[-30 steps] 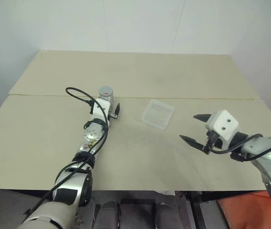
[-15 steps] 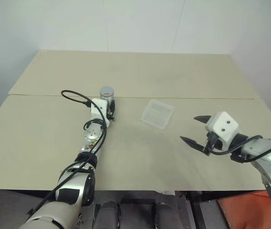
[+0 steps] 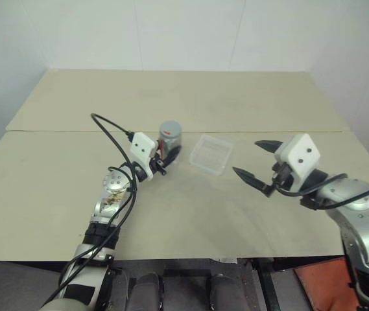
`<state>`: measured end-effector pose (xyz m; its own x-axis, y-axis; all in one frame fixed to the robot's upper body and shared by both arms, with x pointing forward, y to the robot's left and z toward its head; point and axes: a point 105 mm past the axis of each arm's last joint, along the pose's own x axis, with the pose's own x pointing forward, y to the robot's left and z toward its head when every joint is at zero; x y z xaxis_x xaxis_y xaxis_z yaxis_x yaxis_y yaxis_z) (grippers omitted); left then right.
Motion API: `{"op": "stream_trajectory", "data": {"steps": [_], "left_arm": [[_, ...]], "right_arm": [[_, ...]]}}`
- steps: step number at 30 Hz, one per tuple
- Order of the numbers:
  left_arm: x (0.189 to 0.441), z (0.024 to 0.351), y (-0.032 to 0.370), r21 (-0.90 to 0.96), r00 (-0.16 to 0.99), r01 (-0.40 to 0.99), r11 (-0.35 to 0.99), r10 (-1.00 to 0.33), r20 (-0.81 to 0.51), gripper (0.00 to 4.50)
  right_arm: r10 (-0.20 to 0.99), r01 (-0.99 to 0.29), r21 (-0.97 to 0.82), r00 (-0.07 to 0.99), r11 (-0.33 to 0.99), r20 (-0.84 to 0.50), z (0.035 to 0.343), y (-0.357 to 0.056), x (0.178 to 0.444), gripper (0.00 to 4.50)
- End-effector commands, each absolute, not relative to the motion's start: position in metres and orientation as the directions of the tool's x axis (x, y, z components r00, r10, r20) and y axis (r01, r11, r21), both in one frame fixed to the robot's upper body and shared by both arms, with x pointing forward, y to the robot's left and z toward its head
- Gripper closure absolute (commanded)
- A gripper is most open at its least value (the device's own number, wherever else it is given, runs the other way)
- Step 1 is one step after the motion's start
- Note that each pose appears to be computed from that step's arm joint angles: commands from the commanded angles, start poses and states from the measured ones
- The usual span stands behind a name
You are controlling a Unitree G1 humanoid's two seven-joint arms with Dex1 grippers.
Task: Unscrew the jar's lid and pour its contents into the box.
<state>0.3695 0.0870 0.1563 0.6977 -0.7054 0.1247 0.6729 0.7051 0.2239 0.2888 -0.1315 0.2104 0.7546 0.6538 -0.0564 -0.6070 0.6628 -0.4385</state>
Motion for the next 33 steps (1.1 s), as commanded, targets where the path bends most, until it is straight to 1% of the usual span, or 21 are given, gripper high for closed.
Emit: {"op": "stream_trajectory", "data": {"steps": [1,4,6,9,12,16,22,33], "left_arm": [[0.349,0.176,0.066,0.257,0.614,0.734,0.629,-0.776,0.148,2.48],[0.34,0.176,0.056,0.276,0.573,0.76,0.589,-0.807,0.144,2.48],[0.338,0.177,0.05,0.263,0.569,0.764,0.589,-0.808,0.157,2.48],[0.337,0.178,0.042,0.245,0.566,0.765,0.596,-0.803,0.186,2.48],[0.337,0.172,0.039,0.263,0.569,0.759,0.595,-0.803,0.176,2.48],[0.337,0.173,0.036,0.221,0.578,0.759,0.613,-0.79,0.206,2.48],[0.339,0.173,0.036,0.258,0.599,0.727,0.637,-0.771,0.218,2.48],[0.34,0.172,0.038,0.264,0.606,0.715,0.647,-0.762,0.227,2.48]], "right_arm": [[0.687,-0.606,-0.424,0.724,0.673,0.056,0.229,-0.097,0.279,0.0],[0.697,-0.619,-0.391,0.711,0.681,0.087,0.236,-0.08,0.277,0.0],[0.701,-0.625,-0.371,0.705,0.687,0.11,0.24,-0.073,0.276,0.0],[0.655,-0.578,-0.351,0.738,0.737,0.16,0.245,-0.069,0.283,0.0],[0.615,-0.548,-0.304,0.763,0.779,0.2,0.251,-0.068,0.288,0.0],[0.617,-0.552,-0.301,0.761,0.778,0.199,0.251,-0.063,0.289,0.0],[0.634,-0.565,-0.32,0.751,0.761,0.184,0.241,-0.053,0.29,0.0],[0.607,-0.549,-0.278,0.767,0.788,0.205,0.239,-0.059,0.299,0.0]]}}
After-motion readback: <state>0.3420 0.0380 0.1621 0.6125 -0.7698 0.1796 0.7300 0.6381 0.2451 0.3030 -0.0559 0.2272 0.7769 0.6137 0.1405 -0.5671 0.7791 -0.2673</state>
